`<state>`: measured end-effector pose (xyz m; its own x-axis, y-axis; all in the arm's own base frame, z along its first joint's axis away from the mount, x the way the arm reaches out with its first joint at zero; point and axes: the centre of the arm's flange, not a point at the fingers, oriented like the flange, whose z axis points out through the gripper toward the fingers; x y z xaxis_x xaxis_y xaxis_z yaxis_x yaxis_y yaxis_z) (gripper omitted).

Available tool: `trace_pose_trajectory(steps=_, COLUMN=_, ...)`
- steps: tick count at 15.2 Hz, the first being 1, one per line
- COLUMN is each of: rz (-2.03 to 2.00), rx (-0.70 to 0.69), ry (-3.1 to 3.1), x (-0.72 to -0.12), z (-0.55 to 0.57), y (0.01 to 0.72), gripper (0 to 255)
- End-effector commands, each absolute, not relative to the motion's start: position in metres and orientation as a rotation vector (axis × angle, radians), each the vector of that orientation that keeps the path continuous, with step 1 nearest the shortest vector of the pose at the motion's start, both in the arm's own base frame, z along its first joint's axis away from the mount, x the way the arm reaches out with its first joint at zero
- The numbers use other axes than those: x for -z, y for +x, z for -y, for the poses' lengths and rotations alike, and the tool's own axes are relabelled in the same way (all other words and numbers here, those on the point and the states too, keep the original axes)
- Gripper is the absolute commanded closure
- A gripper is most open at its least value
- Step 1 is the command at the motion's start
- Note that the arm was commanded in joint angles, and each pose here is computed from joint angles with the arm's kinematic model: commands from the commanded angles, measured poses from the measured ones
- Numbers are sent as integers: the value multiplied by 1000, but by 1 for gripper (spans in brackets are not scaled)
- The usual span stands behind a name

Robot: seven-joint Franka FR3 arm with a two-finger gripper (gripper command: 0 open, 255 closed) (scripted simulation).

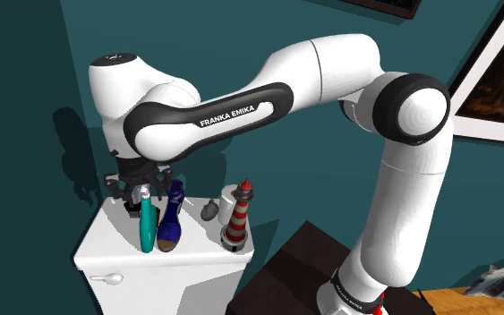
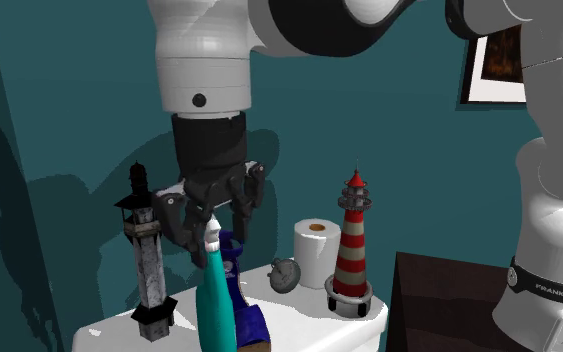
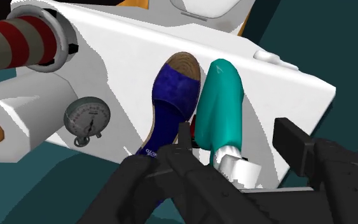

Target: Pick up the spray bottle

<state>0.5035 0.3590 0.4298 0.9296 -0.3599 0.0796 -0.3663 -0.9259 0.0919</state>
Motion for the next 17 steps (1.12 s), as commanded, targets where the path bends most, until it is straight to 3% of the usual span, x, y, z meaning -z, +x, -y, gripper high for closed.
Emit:
trace_pose_trajectory(steps=1, rz=563, rx=-94, ry=2982, x=-429, z=-359, y=503, gripper=255)
trace_pose_trajectory(steps=9, rz=563, rx=-93, ry=2982, x=-429, z=-360, y=503, gripper=255)
trace_pose_trajectory(steps=17, rz=563, rx=-93, ry=2982, x=-472, z=-360, y=503, gripper=255)
